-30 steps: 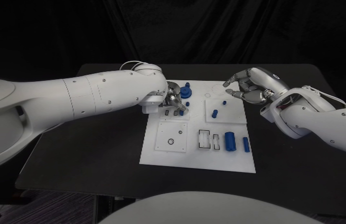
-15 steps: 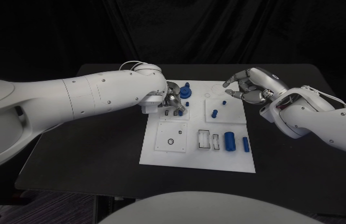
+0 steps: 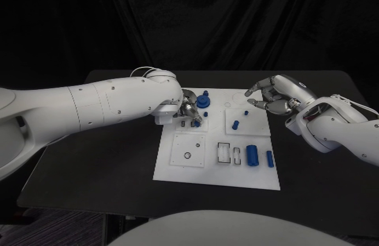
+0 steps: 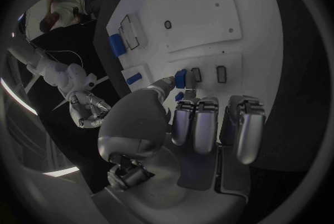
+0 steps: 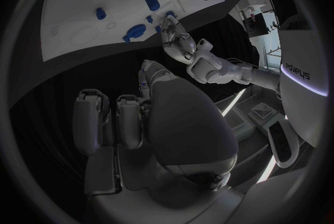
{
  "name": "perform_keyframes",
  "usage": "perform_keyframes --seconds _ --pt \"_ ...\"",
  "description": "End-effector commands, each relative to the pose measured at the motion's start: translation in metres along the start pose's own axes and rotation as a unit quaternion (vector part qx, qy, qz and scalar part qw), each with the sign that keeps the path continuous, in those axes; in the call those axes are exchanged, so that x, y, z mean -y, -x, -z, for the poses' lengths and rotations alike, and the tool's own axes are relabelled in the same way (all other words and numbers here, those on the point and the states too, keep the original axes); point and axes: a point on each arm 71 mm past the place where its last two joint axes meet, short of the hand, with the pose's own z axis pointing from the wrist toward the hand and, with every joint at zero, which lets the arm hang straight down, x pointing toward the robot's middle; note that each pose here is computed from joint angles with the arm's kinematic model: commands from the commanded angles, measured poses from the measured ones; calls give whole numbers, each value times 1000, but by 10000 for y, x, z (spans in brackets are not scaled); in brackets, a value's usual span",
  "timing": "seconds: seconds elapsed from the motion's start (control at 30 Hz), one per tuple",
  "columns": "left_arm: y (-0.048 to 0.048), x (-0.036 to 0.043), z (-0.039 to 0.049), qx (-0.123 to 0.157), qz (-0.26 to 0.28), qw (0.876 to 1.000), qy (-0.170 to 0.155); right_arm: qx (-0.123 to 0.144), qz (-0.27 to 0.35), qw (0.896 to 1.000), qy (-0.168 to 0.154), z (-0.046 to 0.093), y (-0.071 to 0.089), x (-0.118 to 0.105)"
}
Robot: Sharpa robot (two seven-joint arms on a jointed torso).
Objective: Assemble the parts on the task board
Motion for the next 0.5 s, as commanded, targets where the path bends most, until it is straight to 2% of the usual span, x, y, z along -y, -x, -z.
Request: perform_keyframes --seconds 0.03,0.5 --pt "0 -19 0 6 5 1000 3 -4 0 1000 -12 11 -8 28" --pt "21 -85 22 23 17 1000 12 -8 0 1000 -17 22 -13 53"
